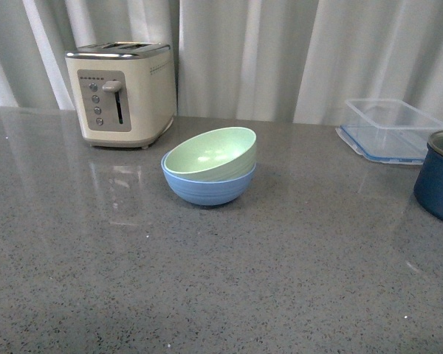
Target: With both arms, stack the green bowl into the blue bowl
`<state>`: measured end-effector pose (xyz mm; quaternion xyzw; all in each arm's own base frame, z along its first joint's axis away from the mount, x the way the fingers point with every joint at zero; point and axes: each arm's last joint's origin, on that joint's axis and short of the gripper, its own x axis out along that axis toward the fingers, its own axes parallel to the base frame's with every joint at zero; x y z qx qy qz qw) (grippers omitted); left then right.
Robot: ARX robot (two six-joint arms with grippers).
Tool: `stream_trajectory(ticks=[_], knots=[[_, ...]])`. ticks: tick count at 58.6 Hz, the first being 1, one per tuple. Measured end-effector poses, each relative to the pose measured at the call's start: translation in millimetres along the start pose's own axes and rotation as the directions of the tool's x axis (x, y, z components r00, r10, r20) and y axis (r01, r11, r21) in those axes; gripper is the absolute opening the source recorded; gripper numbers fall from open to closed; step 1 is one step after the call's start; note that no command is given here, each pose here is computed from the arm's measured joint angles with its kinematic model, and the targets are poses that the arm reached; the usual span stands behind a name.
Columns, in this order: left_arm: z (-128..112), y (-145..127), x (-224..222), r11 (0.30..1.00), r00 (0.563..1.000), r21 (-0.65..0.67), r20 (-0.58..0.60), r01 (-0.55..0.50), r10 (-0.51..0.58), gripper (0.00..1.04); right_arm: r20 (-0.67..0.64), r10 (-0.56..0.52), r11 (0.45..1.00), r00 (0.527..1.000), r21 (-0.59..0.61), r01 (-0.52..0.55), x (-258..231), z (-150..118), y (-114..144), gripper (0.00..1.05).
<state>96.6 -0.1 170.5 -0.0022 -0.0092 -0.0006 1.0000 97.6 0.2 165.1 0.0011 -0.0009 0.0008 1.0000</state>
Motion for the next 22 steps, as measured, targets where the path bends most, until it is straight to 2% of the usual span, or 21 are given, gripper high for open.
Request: stream_trajectory(ticks=[22], knots=[[0.0,0.0,0.0,1.0,1.0,0.0,0.0,0.0,0.0,0.98,0.0,0.0,1.0,1.0,0.0,0.0,0.0,-0.1,0.0,0.95]])
